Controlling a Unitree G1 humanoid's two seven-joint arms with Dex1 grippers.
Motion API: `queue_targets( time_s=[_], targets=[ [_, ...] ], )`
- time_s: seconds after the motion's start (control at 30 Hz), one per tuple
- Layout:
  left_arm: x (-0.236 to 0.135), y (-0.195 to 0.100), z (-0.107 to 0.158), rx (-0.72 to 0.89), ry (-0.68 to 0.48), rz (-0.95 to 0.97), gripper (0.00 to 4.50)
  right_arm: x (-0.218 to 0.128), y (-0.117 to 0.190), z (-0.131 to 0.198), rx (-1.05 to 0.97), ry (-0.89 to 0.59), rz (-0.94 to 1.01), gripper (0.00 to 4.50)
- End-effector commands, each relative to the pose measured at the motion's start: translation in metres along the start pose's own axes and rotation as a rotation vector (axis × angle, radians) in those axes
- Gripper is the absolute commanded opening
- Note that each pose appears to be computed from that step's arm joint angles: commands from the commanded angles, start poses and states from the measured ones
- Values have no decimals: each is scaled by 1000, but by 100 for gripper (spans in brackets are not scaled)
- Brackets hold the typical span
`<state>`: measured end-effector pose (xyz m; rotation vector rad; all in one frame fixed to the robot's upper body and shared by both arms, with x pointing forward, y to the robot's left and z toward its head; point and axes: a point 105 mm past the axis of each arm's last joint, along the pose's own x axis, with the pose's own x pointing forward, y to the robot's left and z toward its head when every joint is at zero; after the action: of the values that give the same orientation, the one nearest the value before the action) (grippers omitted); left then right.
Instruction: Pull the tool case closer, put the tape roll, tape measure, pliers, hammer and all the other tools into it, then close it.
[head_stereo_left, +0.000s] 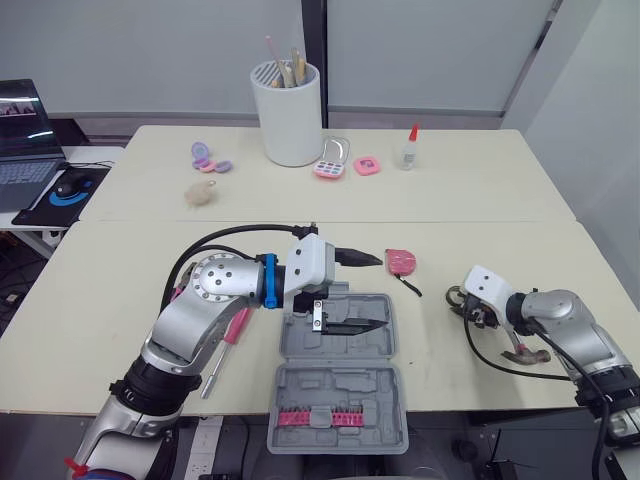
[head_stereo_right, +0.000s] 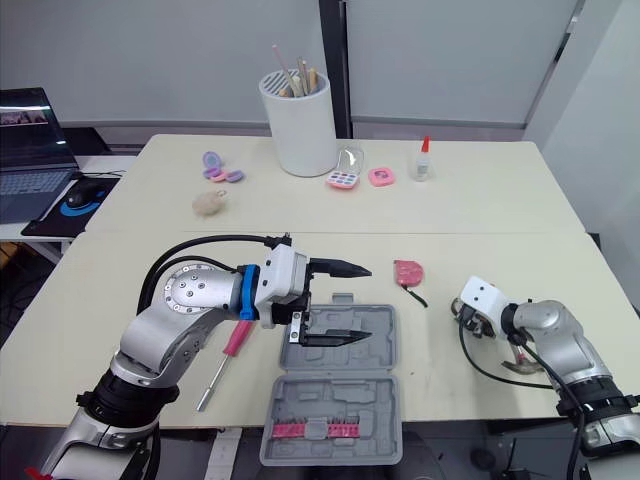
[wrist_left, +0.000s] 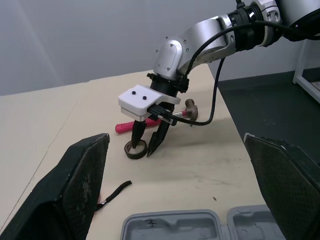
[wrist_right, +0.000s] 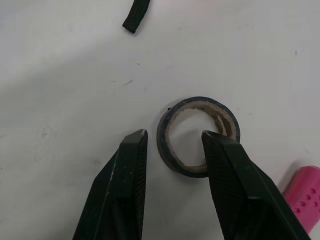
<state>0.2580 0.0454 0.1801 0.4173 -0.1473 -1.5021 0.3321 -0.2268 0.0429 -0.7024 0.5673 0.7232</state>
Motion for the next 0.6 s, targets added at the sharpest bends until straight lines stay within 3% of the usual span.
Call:
queue_targets(
  time_s=[0.03,0.33,0.6],
  targets=[
    [1,-1,6,39,-12,-2,450,2,-6,6,-10,-21,-19,169],
    [-1,-1,6,34,-5,10,450,-4,-2,13,-30,-36,14,2],
    [-14,1,4,-66,-13,89,450,-10,27,66,-72,-158,122,2]
  ],
)
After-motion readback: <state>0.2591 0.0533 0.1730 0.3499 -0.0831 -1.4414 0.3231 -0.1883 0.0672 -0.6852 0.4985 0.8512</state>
